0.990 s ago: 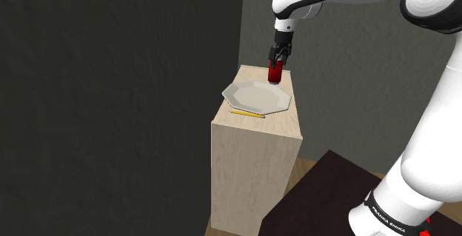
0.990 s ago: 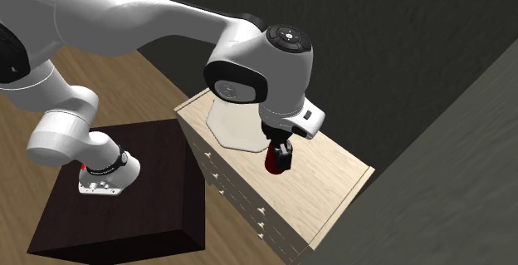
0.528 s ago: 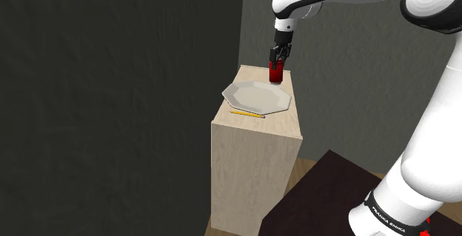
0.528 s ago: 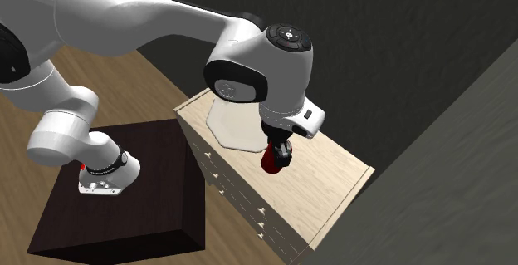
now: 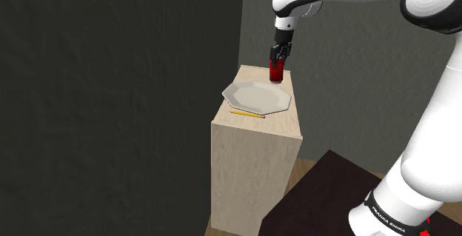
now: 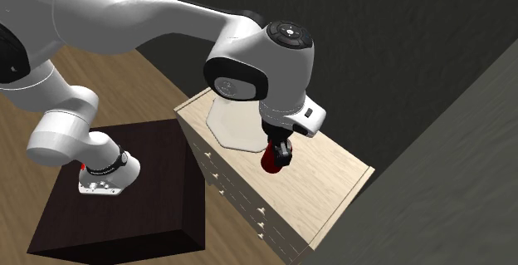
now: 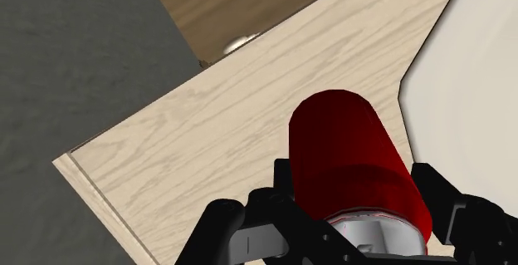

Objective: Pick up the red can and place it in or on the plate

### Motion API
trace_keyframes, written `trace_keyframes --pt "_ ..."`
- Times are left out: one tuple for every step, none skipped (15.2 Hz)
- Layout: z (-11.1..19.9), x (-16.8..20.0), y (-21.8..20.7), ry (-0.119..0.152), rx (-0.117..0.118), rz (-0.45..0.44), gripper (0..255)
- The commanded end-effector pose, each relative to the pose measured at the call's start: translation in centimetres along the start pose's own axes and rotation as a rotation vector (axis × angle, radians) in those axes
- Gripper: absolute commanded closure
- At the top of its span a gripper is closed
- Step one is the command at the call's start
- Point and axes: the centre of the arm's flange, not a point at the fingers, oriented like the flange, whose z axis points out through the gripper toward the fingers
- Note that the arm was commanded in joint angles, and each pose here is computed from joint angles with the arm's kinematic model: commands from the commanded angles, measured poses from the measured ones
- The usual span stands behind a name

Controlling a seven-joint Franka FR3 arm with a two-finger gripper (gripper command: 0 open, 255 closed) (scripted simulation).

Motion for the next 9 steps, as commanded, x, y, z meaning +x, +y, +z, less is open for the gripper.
trace_keyframes --pt "-0.9 -0.1 0.0 0.000 0.000 0.000 255" --pt "-1.4 -0.1 0.0 0.000 0.000 0.000 255" --pt "-2.0 -0.1 0.0 0.000 0.000 0.000 255" --pt "-2.5 -0.1 0.0 0.000 0.000 0.000 255" --pt "-3.0 -0.1 0.0 0.000 0.000 0.000 255" --pt "-3.5 -0.1 0.0 0.000 0.000 0.000 255" --pt "-4.1 -0.1 0.0 0.000 0.000 0.000 255" --pt "-4.6 -0.1 0.0 0.000 0.000 0.000 255" --pt "-5.1 -0.1 0.0 0.000 0.000 0.000 255"
